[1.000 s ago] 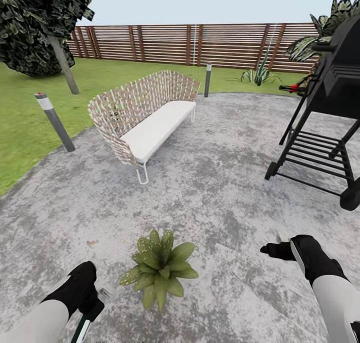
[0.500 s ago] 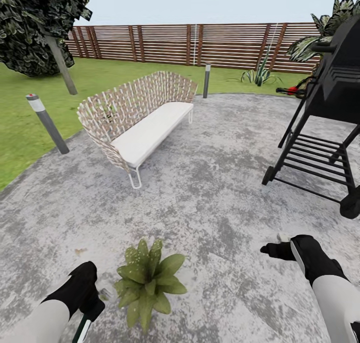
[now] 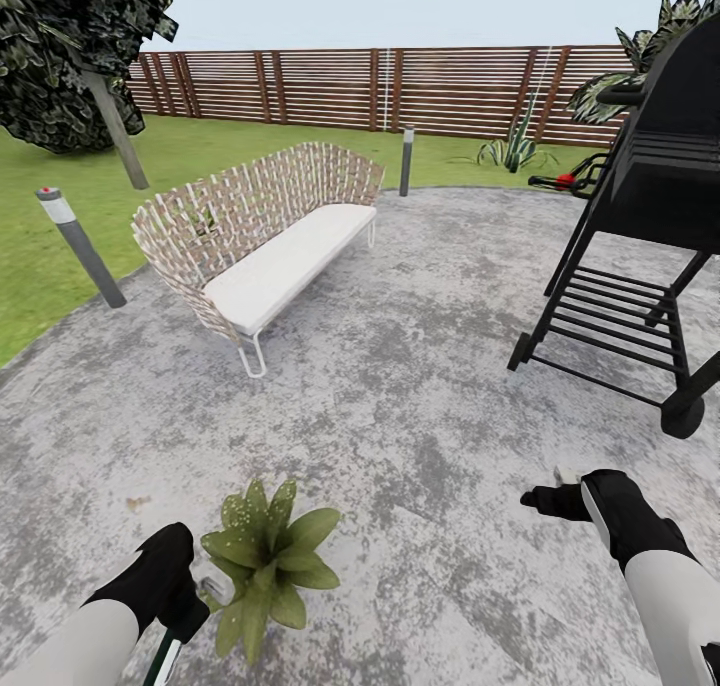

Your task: Pick up the pesticide atomizer in the garden and spray insectifuge to fully cover both potted plants in the garden.

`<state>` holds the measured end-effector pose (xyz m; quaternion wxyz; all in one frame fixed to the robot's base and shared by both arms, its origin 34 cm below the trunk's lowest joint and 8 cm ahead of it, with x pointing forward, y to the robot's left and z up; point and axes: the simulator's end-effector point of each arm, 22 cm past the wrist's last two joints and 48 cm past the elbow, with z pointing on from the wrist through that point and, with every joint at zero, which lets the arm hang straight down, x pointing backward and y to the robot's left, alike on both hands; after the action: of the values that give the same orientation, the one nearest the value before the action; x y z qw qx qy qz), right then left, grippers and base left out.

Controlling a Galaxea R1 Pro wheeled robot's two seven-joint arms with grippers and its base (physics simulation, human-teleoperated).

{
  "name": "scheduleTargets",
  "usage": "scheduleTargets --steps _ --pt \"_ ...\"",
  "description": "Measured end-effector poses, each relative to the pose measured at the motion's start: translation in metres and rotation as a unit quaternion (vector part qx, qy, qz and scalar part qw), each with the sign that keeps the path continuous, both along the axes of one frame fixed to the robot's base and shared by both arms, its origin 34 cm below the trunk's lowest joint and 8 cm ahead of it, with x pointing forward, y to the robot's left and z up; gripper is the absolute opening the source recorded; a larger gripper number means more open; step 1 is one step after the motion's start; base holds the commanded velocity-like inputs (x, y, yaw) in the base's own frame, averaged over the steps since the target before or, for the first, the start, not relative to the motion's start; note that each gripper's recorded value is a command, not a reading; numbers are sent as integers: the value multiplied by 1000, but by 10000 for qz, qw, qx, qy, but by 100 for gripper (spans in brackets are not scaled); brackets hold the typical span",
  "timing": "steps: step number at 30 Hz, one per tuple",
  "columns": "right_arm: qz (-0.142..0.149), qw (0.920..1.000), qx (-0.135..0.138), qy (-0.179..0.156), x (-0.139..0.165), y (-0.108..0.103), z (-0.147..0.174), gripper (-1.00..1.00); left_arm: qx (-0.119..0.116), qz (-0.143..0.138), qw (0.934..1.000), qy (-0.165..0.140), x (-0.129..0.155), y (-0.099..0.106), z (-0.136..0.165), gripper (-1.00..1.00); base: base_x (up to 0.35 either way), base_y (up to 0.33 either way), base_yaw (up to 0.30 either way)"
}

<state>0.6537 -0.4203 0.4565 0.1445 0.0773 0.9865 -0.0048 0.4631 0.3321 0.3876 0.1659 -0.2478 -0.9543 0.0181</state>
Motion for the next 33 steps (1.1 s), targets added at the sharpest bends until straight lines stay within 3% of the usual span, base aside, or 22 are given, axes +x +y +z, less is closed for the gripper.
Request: scheduleTargets --steps 17,28,33 --pt "17 10000 -15 -25 1 0 0 100 11 -3 10000 7 -1 1 0 -100 110 0 4" --pt "13 10000 -14 -26 1 0 0 100 16 1 10000 7 -1 2 0 -100 1 0 215" --pt "12 10000 -13 -24 1 0 0 100 18 -19 10000 21 -1 2 0 -100 -139 -38 38"
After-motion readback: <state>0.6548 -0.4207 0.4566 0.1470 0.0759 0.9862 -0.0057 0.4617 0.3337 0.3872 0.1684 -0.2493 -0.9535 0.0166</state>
